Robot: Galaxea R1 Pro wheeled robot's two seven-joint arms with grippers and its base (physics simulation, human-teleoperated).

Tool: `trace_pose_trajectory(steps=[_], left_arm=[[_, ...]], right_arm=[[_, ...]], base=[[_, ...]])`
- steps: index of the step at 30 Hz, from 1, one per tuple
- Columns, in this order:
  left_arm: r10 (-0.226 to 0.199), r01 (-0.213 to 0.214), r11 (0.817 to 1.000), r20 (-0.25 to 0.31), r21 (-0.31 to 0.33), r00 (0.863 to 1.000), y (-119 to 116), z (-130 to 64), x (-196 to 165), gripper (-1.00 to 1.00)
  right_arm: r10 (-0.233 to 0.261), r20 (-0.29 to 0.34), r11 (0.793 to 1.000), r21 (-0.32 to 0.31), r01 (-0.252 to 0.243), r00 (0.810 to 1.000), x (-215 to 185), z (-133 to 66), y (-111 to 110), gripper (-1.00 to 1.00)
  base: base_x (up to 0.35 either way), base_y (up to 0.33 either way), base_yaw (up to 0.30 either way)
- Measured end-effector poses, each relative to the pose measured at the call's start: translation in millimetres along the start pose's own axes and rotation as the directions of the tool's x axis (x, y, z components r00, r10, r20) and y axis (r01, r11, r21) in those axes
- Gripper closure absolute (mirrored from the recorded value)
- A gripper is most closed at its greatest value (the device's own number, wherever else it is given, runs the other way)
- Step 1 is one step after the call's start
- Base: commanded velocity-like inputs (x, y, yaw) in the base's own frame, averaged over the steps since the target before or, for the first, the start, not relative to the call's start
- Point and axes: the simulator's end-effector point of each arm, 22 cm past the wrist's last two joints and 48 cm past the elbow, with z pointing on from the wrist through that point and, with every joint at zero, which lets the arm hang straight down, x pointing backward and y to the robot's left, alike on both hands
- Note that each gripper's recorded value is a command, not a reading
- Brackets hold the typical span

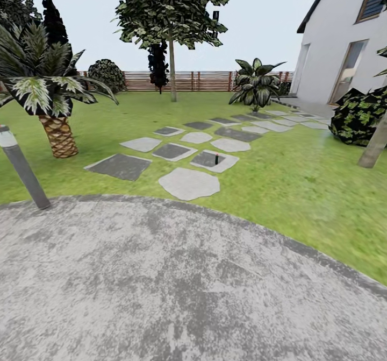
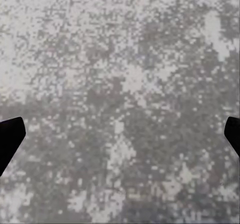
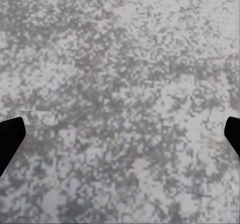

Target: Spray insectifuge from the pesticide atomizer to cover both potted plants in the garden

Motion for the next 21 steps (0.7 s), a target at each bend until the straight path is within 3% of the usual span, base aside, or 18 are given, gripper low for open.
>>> trace_pose_trajectory(steps=[21], left_arm=[[0.000,0.000,1.000,0.000,0.000,1.000,-0.1,0.0,0.1,-1.00]], right_arm=[[0.000,0.000,1.000,0.000,0.000,1.000,0.0,0.0,0.1,-1.00]], base=[[0.337,0.000,0.000]])
